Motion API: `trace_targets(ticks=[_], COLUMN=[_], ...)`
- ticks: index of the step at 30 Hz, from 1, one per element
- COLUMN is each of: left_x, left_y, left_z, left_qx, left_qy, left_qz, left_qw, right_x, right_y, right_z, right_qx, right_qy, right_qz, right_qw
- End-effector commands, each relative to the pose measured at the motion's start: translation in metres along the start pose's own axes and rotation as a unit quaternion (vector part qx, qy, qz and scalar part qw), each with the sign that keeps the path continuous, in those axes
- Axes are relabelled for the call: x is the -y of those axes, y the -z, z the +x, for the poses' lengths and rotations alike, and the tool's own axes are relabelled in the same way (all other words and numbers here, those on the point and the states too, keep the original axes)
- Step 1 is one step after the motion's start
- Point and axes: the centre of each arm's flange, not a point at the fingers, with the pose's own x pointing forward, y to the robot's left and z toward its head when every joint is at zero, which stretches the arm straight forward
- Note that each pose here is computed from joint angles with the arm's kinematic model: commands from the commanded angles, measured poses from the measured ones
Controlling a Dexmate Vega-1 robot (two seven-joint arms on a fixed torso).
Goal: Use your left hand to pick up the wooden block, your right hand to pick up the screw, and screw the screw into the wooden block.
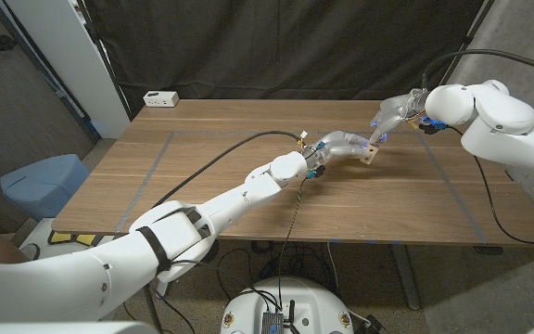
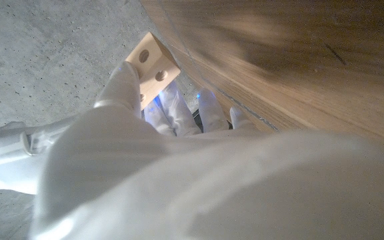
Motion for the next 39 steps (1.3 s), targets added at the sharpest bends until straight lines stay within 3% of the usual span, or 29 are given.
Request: trace_targets(ticks=[1,39], left_x=[0.001,0.0009], left_y=[-0.0007,-0.001], left_z=[-0.0009,-0.0035], left_qx=[0.0,0.004], left_qy=[0.0,-0.006], left_qz=[0.003,0.002], left_qw=[1.0,1.0], right_x=[-0.0014,-0.0033], right_y=[-0.0011,-0.0043], right_z=[0.0002,-0.0062], right_qx=[-0.005,-0.032], right_qy=[0.002,0.038], right_qz=[0.002,0.007], right_qw=[1.0,0.9987])
